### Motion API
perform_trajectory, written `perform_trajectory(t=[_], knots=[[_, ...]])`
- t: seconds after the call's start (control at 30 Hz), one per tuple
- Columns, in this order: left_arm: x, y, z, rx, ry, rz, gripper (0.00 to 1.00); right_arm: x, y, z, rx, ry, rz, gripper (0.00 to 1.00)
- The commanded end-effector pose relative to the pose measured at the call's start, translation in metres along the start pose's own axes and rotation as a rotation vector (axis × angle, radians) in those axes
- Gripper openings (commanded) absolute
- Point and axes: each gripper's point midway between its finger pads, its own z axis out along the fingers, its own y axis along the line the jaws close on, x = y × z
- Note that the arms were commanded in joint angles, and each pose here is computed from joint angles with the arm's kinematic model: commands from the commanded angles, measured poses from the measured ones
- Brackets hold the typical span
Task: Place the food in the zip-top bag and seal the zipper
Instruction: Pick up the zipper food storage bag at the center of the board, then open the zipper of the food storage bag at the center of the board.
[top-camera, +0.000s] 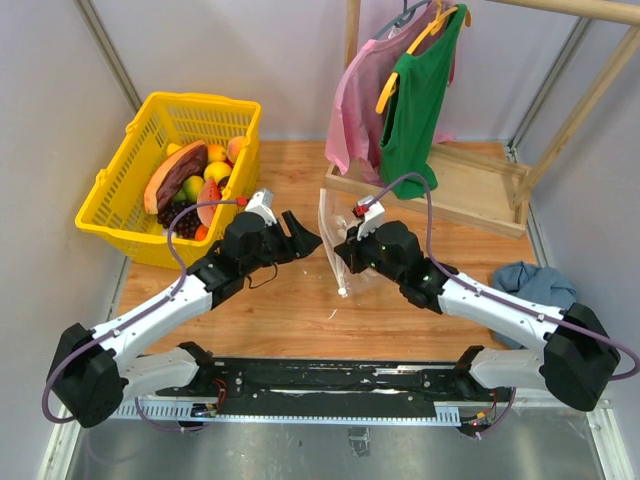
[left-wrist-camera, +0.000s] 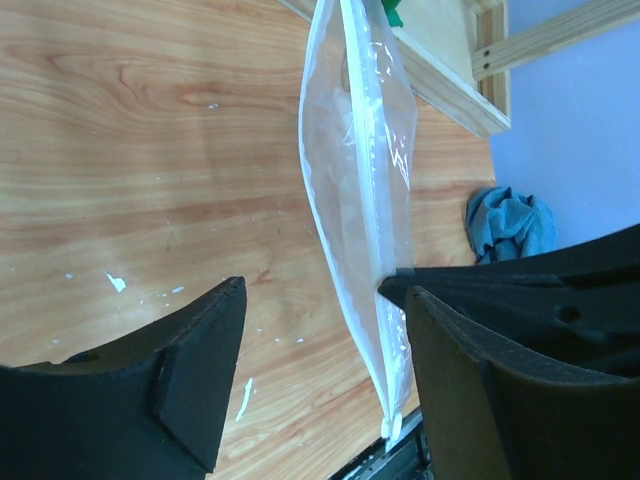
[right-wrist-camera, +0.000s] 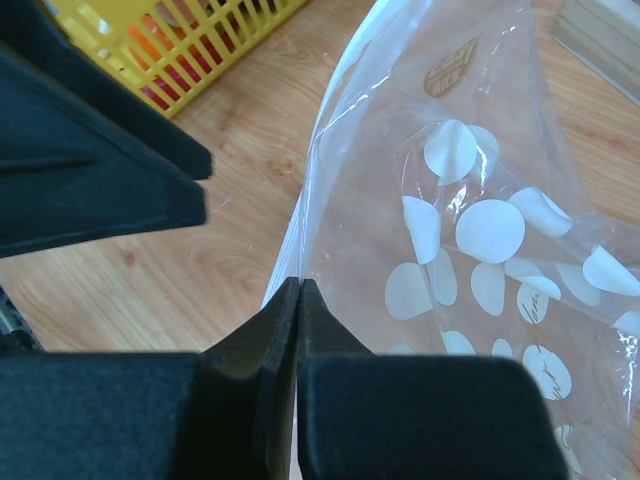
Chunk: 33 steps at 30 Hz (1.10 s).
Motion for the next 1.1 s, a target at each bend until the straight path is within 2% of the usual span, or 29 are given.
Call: perform_trajectory(t=[0.0, 0.5, 0.6, 0.7, 0.77, 0.8, 1.07], knots=[[0.003, -0.015, 0.010, 0.058, -0.001, -0.048, 0.68, -0.013, 0.023, -0.005, -0.112, -0.062, -0.013, 0.01], [0.010, -0.003, 0.022, -0.001, 0.004, -0.045, 0.45, -0.022, 0.047, -0.012, -0.239, -0.082, -0.008, 0.01], [0.012, -0.005, 0.024, 0.008, 0.004, -0.048, 0.36, -0.023, 0.051, -0.014, -0.263, -0.082, -0.014, 0.01], [0.009, -0.007, 0.023, 0.011, -0.010, -0.044, 0.19, -0.021, 0.046, -0.012, -0.234, -0.071, -0.019, 0.01], [0.005, -0.009, 0.020, 0.008, -0.027, -0.034, 0.05, -0.019, 0.038, -0.011, -0.185, -0.052, -0.019, 0.09], [0.003, -0.010, 0.017, 0.001, -0.040, -0.028, 0.01, -0.018, 0.033, -0.011, -0.159, -0.044, -0.026, 0.13], [-0.002, -0.032, 0.002, -0.036, -0.106, 0.015, 0.00, -0.026, 0.030, -0.014, -0.043, -0.032, -0.110, 0.48]])
